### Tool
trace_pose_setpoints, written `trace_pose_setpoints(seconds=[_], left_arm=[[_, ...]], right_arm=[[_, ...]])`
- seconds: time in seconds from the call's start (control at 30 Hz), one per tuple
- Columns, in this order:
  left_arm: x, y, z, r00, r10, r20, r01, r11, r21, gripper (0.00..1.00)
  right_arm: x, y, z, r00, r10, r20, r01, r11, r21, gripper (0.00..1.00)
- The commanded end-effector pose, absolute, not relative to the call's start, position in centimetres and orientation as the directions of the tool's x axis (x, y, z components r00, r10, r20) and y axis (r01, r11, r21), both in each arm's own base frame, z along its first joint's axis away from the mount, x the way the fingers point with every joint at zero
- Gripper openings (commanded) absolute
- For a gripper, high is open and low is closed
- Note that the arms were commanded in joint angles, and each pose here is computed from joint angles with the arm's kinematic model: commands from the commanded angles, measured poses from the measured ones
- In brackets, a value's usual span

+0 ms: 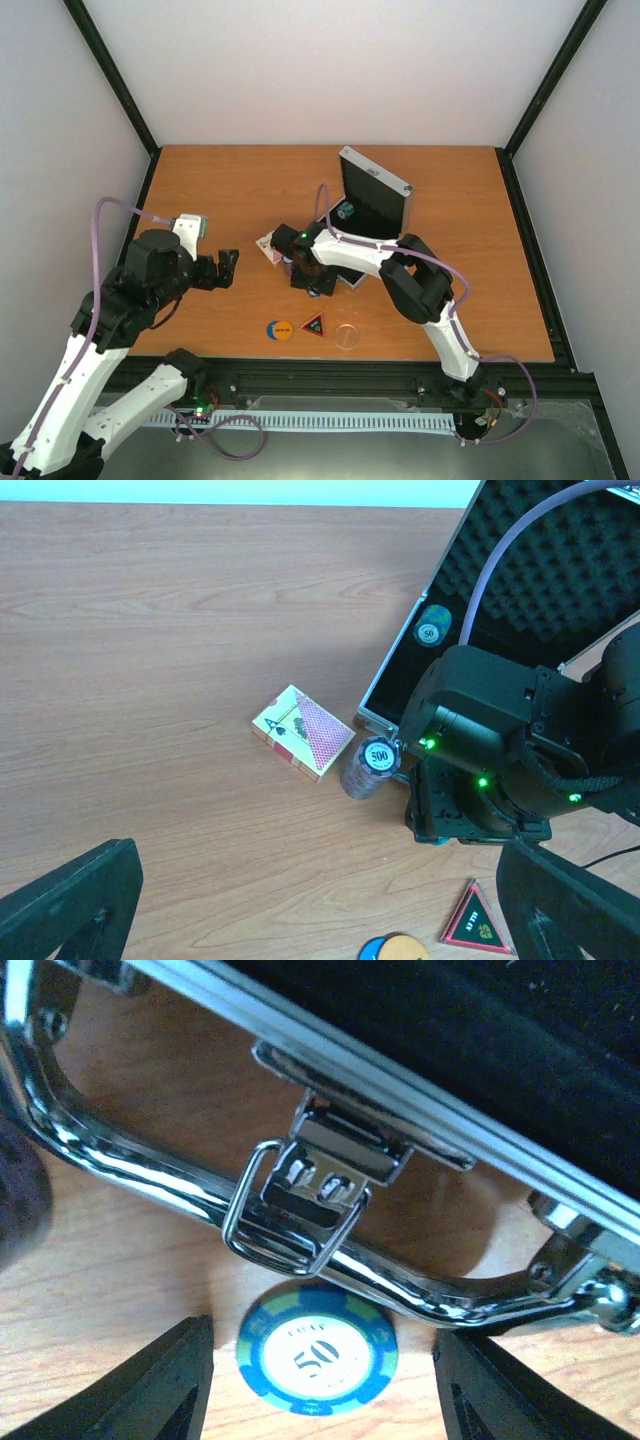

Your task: Pack up texas hold em set

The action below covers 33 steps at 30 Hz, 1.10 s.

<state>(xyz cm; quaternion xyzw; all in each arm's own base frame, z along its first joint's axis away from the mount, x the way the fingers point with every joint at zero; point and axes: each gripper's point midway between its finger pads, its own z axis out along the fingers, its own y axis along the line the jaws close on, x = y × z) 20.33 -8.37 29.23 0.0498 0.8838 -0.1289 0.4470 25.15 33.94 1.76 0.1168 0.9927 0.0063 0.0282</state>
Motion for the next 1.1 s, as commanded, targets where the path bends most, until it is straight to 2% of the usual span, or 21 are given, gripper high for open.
trace_pose_setpoints(seconds=[0.0, 0.2, 0.8, 1.07], left_arm=[[20.9, -8.5, 30.7, -0.563, -0.037, -0.826, 0.208, 0.961, -0.185, 1.0], [21.1, -8.5, 30.3, -0.572, -0.036, -0.82, 0.199, 0.963, -0.181, 1.0], [21.7, -8.7, 29.6, -0.583, -0.01, -0.812, 0.2, 0.967, -0.156, 1.0], [21.6, -8.4, 29.6, -0.579, -0.001, -0.815, 0.199, 0.97, -0.143, 1.0]], right_arm=[[26.8, 34.7, 2.6, -0.972, 0.221, -0.075, 0.214, 0.973, 0.091, 0.61], [26.4, 34.8, 1.8, -0.979, 0.197, -0.044, 0.193, 0.977, 0.09, 0.56], [23.0, 33.8, 1.6, -0.984, 0.176, 0.005, 0.176, 0.983, 0.059, 0.55], [23.5, 34.3, 0.4, -0.991, 0.131, 0.006, 0.131, 0.99, 0.044, 0.53]])
